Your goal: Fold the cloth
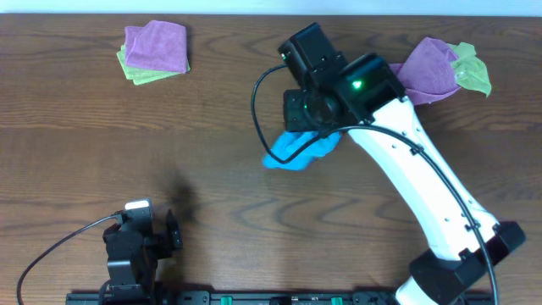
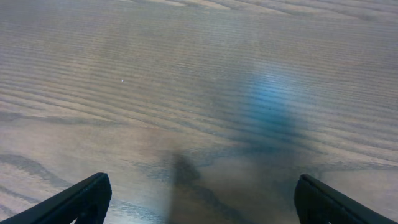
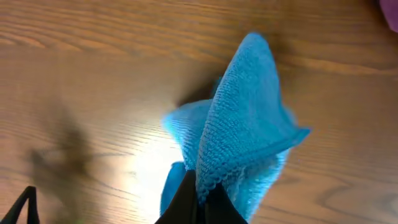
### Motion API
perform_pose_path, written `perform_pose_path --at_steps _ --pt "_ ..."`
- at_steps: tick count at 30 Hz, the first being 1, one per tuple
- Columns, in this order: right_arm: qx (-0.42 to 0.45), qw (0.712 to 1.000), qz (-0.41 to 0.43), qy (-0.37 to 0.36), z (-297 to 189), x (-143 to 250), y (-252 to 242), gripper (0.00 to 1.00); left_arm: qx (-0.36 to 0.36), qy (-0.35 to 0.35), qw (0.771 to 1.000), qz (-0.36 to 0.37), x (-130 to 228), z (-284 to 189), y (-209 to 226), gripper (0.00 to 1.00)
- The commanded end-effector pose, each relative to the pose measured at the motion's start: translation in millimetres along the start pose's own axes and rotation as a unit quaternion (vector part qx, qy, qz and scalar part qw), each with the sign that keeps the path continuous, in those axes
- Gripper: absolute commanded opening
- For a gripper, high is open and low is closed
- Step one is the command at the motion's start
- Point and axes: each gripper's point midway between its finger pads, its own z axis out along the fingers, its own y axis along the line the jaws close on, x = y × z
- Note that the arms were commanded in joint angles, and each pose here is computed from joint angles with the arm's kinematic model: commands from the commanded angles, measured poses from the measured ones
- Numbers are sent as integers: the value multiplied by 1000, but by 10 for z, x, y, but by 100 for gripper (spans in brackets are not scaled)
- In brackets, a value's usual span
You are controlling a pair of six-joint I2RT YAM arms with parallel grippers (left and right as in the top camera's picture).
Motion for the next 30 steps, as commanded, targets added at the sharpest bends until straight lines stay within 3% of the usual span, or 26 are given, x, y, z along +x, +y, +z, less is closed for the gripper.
perform_pose_path --at_steps 1,11,18,23,28,29,30 --pt "-7 1000 1 -15 -74 -18 81 2 -4 13 1000 6 93 38 11 95" --pt "-90 993 -72 -37 -166 131 792 2 -4 13 1000 6 93 38 11 95" --pt "-87 991 -93 -32 25 113 896 2 -4 13 1000 6 93 38 11 95" --pt "8 994 -98 -42 425 -128 545 1 -4 13 1000 6 93 38 11 95" --pt "89 993 -53 -57 1020 -671 -122 2 -4 13 1000 6 93 38 11 95" --pt "106 992 -33 -59 1152 -782 -326 16 -4 13 1000 6 93 38 11 95" --pt "119 991 -18 -58 1242 -846 -485 40 -4 13 1000 6 93 38 11 95"
